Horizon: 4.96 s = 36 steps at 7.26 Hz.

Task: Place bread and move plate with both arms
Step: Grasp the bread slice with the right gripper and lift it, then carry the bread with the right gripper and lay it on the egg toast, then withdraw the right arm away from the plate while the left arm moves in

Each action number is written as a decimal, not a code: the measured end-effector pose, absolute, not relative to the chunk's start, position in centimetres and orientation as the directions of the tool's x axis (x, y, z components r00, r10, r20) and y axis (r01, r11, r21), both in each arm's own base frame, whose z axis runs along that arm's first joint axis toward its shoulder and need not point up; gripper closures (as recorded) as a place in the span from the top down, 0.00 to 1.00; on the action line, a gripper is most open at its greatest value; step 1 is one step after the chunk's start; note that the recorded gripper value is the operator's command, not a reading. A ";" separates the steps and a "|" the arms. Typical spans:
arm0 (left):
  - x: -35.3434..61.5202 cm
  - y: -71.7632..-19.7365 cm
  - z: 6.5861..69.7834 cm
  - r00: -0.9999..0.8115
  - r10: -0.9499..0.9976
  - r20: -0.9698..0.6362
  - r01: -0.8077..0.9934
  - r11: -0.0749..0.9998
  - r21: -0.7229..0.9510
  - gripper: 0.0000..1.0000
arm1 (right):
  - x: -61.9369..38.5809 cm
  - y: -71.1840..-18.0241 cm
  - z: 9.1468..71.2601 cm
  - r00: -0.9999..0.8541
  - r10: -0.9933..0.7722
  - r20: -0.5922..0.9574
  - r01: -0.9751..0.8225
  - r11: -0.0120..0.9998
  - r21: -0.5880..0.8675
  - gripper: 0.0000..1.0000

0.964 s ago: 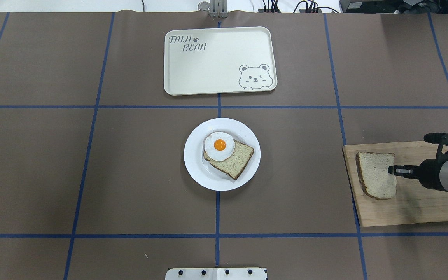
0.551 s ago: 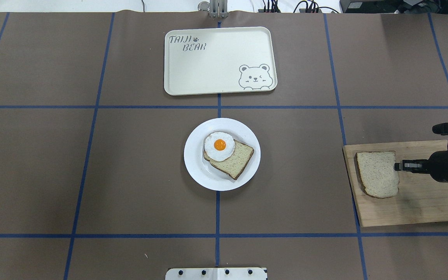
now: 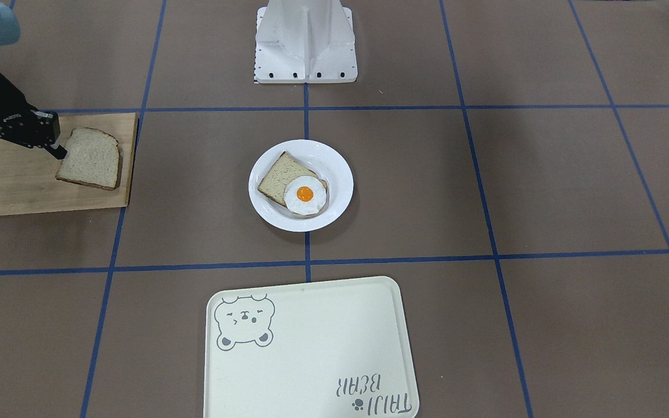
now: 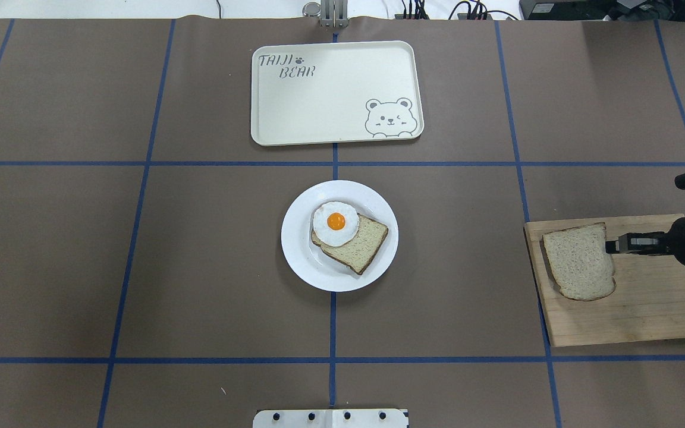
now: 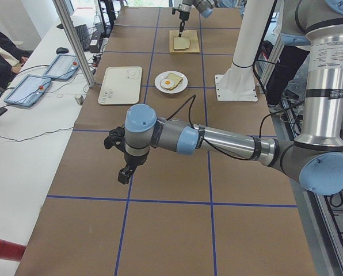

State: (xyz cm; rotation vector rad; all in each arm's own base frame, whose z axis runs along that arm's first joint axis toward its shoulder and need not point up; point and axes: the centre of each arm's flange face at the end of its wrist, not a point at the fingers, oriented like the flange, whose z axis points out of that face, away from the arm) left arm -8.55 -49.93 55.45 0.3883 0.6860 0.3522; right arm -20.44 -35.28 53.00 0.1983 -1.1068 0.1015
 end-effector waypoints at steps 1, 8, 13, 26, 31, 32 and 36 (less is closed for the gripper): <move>-8.5 -49.9 55.4 0.720 0.436 -0.539 -0.185 0.870 0.456 0.98 | -19.5 -35.9 52.2 0.412 -0.021 0.911 -0.173 0.980 0.100 0.00; -8.5 -49.9 55.3 0.720 0.437 -0.538 -0.185 0.869 0.459 0.98 | -21.3 -44.0 42.7 0.242 -0.156 0.958 -0.145 0.970 0.194 0.00; -8.5 -50.0 56.0 0.720 0.429 -0.545 -0.185 0.876 0.445 0.98 | -38.6 -43.8 27.3 0.090 -0.373 0.924 -0.138 0.914 0.382 0.00; -7.9 -49.6 55.7 0.662 0.442 -0.605 -0.164 0.874 0.458 0.99 | -46.7 -48.1 28.2 0.263 -0.390 0.883 -0.234 0.862 0.450 1.00; 1.8 -50.9 48.7 0.549 0.442 -0.709 -0.004 0.850 0.527 0.99 | -26.4 -60.8 40.1 0.650 -0.064 0.757 -0.224 0.936 0.272 1.00; 6.4 -50.5 46.5 0.477 0.385 -0.790 0.066 0.881 0.469 0.99 | -21.3 -61.8 43.6 0.713 -0.094 0.695 -0.143 0.951 0.275 1.00; 21.3 -47.1 39.5 0.217 0.157 -0.964 0.157 0.969 0.193 0.98 | -1.1 -56.9 58.4 0.763 -0.259 0.593 0.154 0.963 0.223 1.00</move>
